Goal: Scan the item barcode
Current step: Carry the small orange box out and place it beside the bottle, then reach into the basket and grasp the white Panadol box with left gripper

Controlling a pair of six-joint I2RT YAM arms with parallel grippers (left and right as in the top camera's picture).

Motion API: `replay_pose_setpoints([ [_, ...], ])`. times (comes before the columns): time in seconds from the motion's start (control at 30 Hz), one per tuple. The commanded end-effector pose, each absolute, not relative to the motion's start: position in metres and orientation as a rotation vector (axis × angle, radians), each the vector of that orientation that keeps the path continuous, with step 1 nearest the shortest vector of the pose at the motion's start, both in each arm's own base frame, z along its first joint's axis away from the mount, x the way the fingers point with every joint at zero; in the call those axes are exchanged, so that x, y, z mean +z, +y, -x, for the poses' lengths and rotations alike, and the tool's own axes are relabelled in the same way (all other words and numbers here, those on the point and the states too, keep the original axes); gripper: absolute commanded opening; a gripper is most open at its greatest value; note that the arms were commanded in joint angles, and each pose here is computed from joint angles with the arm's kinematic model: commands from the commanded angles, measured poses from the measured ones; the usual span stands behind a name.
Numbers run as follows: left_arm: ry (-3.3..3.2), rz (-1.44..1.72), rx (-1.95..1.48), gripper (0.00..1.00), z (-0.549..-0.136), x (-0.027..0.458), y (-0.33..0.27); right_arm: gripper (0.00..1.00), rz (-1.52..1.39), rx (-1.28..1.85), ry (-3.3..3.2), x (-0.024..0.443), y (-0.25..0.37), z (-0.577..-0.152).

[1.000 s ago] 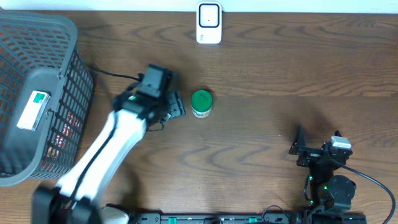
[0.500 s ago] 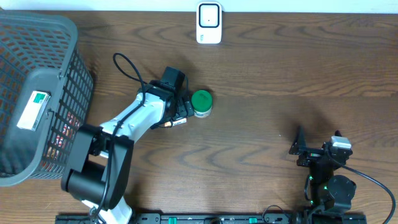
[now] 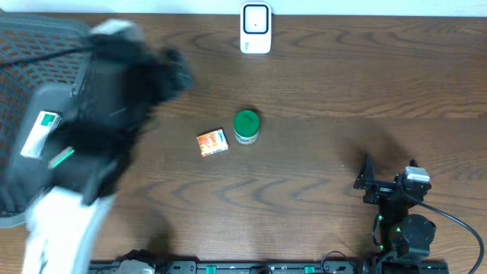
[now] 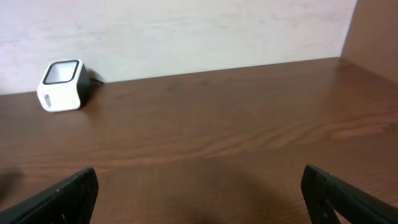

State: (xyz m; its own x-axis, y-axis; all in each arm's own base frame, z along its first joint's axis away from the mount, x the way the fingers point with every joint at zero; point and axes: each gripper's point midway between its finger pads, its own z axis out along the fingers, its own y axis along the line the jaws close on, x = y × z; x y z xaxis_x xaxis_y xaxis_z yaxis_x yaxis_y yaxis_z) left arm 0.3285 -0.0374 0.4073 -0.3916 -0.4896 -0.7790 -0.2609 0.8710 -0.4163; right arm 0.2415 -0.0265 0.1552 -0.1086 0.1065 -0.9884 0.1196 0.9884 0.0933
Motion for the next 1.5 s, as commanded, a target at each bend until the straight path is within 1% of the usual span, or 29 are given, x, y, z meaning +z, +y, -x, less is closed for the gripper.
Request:
replay_pose_setpoints([
  [0.0,1.819,0.797,-0.069,0.99,-0.299,0.443,0.044,0.99,-0.165,-0.025,1.680,0.155,-0.028,-0.241],
  [0.1,1.745,1.007,0.045,0.99,-0.272,0.443,0.099,0.99,-0.165,-0.025,1.680,0.155,-0.028,-0.241],
  [0.2,1.708,1.236,0.150,1.00,-0.249,0.422,0.144,0.99,-0.165,-0.025,1.680,0.155,-0.028,-0.241],
  [0.23,1.719,1.348,0.199,0.99,-0.241,0.404,0.166,0.99,-0.165,-0.025,1.680,0.155,-0.028,-0.241],
  [0.33,1.769,1.458,0.233,1.00,-0.244,0.377,0.190,0.99,-0.165,-0.025,1.680,0.155,-0.028,-0.241],
  [0.5,1.891,1.504,0.288,1.00,-0.263,0.340,0.215,0.99,-0.165,-0.025,1.680,0.155,-0.028,-0.241],
  [0.73,2.189,1.397,0.414,0.99,-0.289,0.283,0.238,0.99,-0.165,-0.025,1.680,0.155,-0.028,-0.241],
  [0.9,2.353,1.386,0.504,1.00,-0.290,0.247,0.247,0.99,-0.165,-0.025,1.680,0.155,-0.028,-0.241],
  [0.93,2.368,1.389,0.505,0.98,-0.291,0.242,0.248,0.99,-0.165,-0.025,1.680,0.155,-0.028,-0.241],
  [1.03,2.432,1.339,0.521,0.98,-0.296,0.230,0.252,0.99,-0.165,-0.025,1.680,0.155,-0.028,-0.241],
  [1.3,2.617,1.003,0.587,0.98,-0.314,0.215,0.263,0.99,-0.165,-0.025,1.680,0.155,-0.028,-0.241],
  [1.4,2.729,0.713,0.518,0.98,-0.328,0.205,0.257,0.99,-0.165,-0.025,1.680,0.155,-0.028,-0.241],
  [1.47,2.768,0.594,0.444,0.98,-0.334,0.196,0.252,0.99,-0.165,-0.025,1.680,0.155,-0.028,-0.241],
])
